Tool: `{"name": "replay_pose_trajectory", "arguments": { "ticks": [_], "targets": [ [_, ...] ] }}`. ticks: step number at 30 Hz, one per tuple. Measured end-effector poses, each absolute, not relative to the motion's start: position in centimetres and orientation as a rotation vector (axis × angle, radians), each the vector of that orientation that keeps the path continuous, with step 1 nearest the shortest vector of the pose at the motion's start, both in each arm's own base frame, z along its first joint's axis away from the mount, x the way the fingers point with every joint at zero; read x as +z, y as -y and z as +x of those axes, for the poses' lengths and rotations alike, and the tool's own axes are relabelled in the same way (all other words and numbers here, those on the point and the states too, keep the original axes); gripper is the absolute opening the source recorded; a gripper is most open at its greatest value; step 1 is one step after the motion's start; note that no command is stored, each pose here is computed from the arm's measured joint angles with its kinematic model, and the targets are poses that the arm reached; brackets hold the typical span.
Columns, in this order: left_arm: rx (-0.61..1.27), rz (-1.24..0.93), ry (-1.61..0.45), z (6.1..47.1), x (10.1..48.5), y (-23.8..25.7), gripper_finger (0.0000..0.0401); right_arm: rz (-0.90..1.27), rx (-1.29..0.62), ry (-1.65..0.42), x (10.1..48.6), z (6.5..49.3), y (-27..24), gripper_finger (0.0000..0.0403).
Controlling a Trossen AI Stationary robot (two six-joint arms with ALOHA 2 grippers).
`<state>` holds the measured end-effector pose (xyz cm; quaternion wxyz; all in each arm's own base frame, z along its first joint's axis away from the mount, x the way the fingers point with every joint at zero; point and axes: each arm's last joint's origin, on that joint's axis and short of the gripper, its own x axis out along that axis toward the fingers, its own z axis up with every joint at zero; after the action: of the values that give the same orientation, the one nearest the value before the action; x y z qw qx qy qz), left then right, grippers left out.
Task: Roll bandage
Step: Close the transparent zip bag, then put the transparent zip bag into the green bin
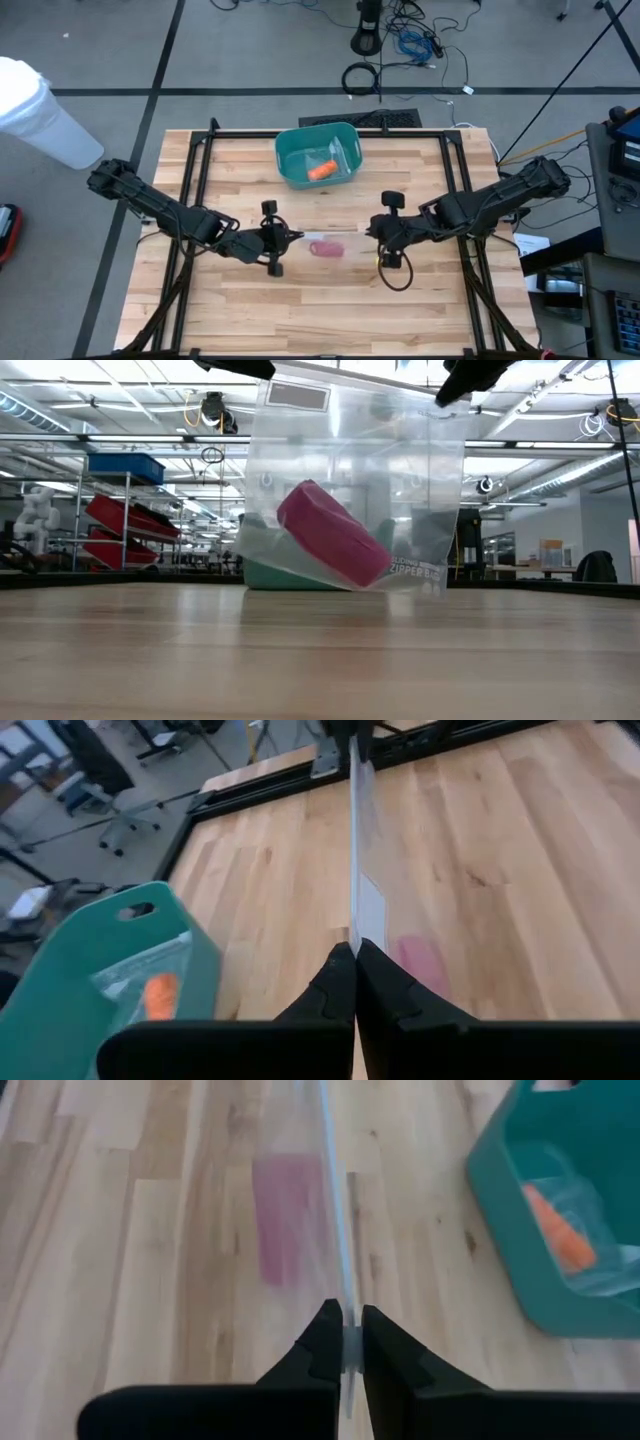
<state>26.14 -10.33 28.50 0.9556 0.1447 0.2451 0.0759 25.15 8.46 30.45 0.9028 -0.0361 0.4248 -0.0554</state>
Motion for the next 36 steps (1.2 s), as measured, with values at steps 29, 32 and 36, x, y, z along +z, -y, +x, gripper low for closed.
{"name": "replay_pose_trajectory", "arguments": {
  "ticks": [29,32,36],
  "targets": [
    [0.614,0.387,-0.468,28.7,31.8,-3.4,0.0,-0.293,-0.375,-0.625,37.9,27.6,5.7,0.0006],
    [0.593,0.358,-0.47,28.5,31.9,-5.1,0.0,-0.297,-0.392,-0.657,37.2,27.8,7.9,0.0006],
    [0.63,0.338,-0.485,28.1,31.8,-7.3,0.0,-0.296,-0.366,-0.646,36.4,28.6,10.6,0.0006]
  ]
}}
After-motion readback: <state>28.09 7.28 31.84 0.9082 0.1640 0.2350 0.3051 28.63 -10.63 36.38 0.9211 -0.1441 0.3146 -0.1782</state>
